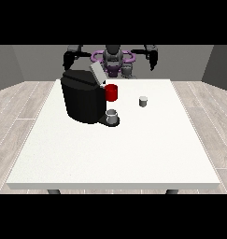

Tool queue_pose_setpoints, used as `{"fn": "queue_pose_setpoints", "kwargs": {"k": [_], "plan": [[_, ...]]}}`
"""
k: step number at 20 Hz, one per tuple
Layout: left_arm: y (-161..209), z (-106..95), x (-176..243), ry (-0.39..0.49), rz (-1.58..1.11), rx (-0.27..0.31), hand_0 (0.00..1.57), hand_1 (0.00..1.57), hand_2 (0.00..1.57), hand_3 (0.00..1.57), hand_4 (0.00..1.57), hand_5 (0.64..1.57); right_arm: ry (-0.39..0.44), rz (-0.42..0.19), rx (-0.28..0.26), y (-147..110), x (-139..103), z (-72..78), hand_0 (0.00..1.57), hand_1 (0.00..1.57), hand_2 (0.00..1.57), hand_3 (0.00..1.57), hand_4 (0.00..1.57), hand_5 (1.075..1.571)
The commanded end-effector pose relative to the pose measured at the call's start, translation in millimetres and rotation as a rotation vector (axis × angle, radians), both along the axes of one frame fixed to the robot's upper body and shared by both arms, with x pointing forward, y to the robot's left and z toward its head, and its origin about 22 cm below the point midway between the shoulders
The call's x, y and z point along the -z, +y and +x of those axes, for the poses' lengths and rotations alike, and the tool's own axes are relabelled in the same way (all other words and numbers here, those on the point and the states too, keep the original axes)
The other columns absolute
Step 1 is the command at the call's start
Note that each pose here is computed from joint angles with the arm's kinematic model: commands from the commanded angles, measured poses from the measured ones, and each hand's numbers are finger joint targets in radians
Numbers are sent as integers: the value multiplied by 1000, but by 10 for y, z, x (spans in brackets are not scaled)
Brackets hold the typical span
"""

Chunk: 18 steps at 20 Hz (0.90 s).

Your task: Insert the coffee pod into the coffee machine and close the lid

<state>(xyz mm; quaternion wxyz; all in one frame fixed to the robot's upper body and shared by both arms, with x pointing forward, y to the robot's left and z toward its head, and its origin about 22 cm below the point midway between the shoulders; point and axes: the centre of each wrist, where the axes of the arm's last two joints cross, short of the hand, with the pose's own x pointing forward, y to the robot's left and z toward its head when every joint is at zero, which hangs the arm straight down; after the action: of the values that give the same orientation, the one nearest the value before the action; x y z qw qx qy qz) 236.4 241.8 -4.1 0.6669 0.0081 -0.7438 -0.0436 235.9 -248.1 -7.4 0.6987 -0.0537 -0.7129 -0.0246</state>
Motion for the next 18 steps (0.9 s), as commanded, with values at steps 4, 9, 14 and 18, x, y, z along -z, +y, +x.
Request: {"fn": "queue_pose_setpoints", "kwargs": {"k": [4, 9, 14, 18], "plan": [[278, 153, -159, -16, 188, 24, 0, 0, 0, 0, 0, 1571, -43, 15, 67, 75, -8, 21, 0, 0, 0, 0, 267, 1571], [483, 533, -286, 11, 227, -12, 0, 0, 0, 0, 0, 1571, -137, 10, 14, 198, -121, 164, 0, 0, 0, 0, 174, 1571], [902, 705, -437, 76, 248, 11, 0, 0, 0, 0, 0, 1571, -155, 36, -15, 159, -217, 222, 0, 0, 0, 0, 192, 1571], [702, 927, -362, 124, 295, -57, 0, 0, 0, 0, 0, 1571, -192, 36, -70, 259, -292, 295, 0, 0, 0, 0, 283, 1571]]}}
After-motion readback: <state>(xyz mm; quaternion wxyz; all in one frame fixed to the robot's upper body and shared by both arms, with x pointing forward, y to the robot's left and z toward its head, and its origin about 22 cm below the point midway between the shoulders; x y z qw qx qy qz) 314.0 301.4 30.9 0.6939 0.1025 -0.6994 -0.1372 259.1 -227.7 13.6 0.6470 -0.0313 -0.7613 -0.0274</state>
